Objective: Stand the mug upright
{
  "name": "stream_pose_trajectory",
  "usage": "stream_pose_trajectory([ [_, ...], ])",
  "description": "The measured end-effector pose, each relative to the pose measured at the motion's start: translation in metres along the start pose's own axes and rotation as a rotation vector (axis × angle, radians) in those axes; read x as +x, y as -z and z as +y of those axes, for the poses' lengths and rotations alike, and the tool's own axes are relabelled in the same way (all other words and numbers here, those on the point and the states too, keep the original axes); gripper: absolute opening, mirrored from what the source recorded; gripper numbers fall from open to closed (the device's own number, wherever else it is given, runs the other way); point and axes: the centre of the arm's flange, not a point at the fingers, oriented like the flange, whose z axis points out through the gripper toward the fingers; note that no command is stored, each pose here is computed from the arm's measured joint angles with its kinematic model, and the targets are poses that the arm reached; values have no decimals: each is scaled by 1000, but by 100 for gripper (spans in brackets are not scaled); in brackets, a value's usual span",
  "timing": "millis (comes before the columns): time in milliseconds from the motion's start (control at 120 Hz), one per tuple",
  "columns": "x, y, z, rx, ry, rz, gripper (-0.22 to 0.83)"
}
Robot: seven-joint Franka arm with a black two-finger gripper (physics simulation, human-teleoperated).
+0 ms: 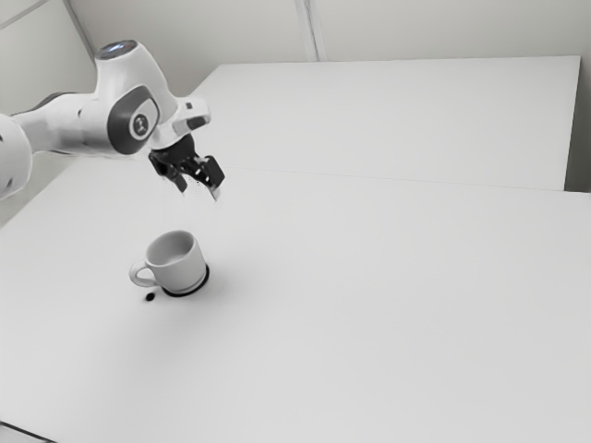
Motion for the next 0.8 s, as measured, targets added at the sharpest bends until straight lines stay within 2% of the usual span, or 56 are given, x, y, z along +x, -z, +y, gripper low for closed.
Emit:
stream_pose_trajectory([
  [83, 26, 31, -11, -3, 16, 2, 58],
  [242, 53, 76, -29, -8, 43, -12, 60],
  [392, 52, 105, -31, -13, 52, -47, 61],
  [592, 45, 108, -23, -21, 47, -110, 61],
  [800, 41, 109, -24, -21, 52, -134, 61],
])
